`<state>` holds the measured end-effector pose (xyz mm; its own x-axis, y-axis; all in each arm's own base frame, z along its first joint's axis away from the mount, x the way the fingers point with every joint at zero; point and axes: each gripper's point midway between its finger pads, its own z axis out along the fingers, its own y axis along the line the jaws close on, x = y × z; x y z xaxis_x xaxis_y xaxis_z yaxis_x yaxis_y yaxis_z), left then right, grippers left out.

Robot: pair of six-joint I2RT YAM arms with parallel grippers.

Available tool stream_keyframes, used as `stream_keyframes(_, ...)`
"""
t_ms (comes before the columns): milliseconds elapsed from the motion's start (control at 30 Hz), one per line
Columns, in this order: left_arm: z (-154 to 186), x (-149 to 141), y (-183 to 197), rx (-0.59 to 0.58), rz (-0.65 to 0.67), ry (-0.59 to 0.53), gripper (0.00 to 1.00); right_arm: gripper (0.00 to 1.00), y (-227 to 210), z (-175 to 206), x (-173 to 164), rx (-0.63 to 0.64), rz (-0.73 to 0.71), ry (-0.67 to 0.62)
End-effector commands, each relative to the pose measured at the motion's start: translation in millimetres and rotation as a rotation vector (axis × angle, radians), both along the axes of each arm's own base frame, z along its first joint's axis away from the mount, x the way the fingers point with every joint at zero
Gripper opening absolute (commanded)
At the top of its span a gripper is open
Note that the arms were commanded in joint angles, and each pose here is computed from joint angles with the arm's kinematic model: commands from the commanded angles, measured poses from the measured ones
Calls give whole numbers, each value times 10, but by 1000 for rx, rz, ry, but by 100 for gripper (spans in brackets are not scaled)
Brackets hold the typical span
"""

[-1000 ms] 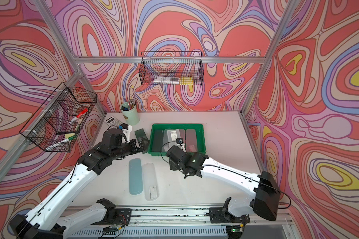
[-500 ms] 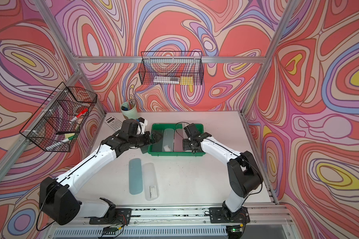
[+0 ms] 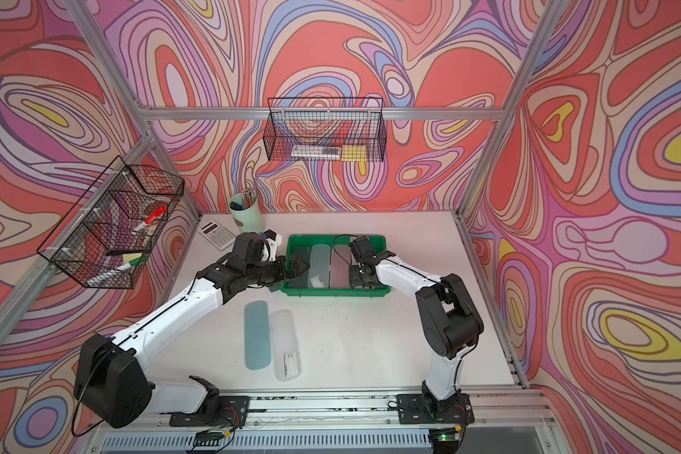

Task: Put the pencil case into the storage box
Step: Place the pencil case at the storage box.

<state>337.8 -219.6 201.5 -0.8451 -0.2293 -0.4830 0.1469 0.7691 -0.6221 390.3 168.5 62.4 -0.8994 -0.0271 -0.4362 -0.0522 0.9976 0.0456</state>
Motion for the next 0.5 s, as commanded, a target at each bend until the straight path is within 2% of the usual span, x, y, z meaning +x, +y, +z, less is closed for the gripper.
stream_keyframes(0, 40, 17, -17, -17, -8, -27, 99, 53, 14, -38, 72, 37, -47, -21)
stream_keyframes(100, 40, 4, -12, -14, -11, -28, 99, 57, 11, -89, 64, 38, -60, -13)
stream_keyframes(133, 37, -2, -9, -14, -11, -26, 99, 61, 3, -94, 72, 35, -65, -13)
stream_keyframes(200, 29, -16, -6, -11, -14, -25, 99, 75, 3, -100, 81, 30, -66, -10)
stream_keyframes(267, 23, -31, -1, -9, -16, -24, 99, 81, -3, -84, 93, 24, -68, -11)
stream_keyframes(467, -7, -100, 44, 1, -13, -17, 99, 89, -15, 2, 116, 19, -67, -31)
